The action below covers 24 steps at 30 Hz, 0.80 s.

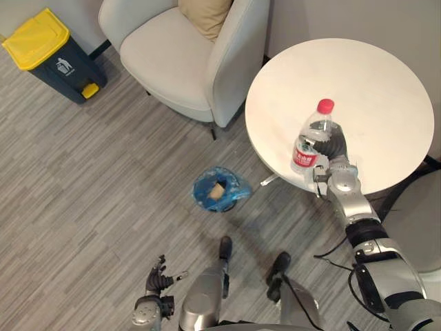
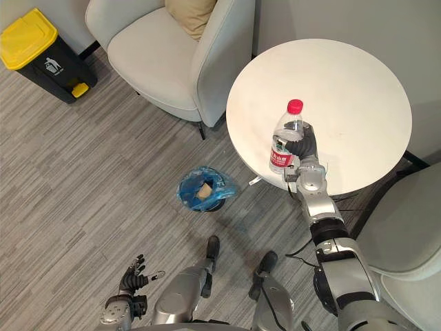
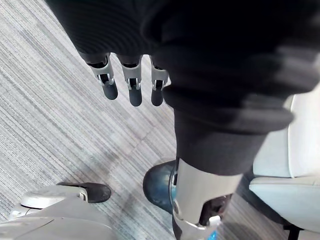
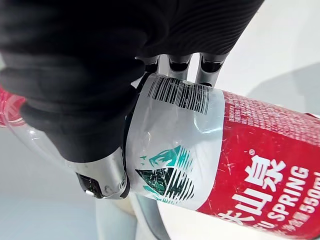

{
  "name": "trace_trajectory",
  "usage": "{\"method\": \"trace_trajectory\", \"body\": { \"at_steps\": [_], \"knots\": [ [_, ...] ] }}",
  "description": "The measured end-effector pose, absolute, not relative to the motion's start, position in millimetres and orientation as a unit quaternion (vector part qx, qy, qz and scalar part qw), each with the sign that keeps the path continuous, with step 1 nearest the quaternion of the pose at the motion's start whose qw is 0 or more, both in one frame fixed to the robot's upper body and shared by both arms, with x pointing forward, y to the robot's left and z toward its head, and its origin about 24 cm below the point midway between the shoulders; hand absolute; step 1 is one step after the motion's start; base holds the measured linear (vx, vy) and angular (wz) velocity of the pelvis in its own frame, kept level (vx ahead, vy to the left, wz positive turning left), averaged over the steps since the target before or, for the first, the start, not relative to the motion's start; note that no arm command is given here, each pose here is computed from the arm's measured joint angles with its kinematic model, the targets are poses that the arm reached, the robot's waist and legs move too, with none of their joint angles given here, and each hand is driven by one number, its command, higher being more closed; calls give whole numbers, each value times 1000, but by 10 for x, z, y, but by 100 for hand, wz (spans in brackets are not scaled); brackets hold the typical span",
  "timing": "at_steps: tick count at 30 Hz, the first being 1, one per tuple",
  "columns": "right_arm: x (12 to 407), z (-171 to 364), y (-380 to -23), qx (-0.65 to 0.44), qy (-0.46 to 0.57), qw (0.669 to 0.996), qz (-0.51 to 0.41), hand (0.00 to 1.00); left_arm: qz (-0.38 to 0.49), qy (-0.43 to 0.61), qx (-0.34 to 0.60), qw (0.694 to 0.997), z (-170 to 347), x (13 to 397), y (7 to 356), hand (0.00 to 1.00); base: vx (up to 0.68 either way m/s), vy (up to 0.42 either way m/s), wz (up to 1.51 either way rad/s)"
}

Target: Gather rubbish on tea table into small bin, then transfer packed bag to large trash can.

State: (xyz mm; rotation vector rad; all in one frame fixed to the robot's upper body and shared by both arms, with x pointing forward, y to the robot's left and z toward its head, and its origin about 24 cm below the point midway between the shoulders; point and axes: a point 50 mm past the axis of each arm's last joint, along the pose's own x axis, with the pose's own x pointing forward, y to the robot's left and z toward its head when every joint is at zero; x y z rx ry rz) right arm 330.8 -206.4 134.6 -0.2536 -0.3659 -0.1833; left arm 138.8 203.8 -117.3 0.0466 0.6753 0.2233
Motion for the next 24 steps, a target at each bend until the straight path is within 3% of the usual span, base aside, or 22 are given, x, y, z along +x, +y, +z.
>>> {"method": "trace_trajectory", "body": {
  "at_steps": [11, 20, 24],
  "knots": [
    [2617, 703, -1692, -63, -125, 990, -32, 100, 96, 326, 17, 940, -1161, 1468, 1941, 0, 40, 24, 65],
    [2544, 485, -1291, -98, -92, 989, 58, 100, 58, 336, 61, 938, -1180, 1435, 1945, 0, 105, 93, 17],
    [2715, 500, -1115, -135, -96, 981, 103, 100, 50, 325, 90, 940, -1129, 1514, 2048, 0, 86, -76, 71]
  ]
}}
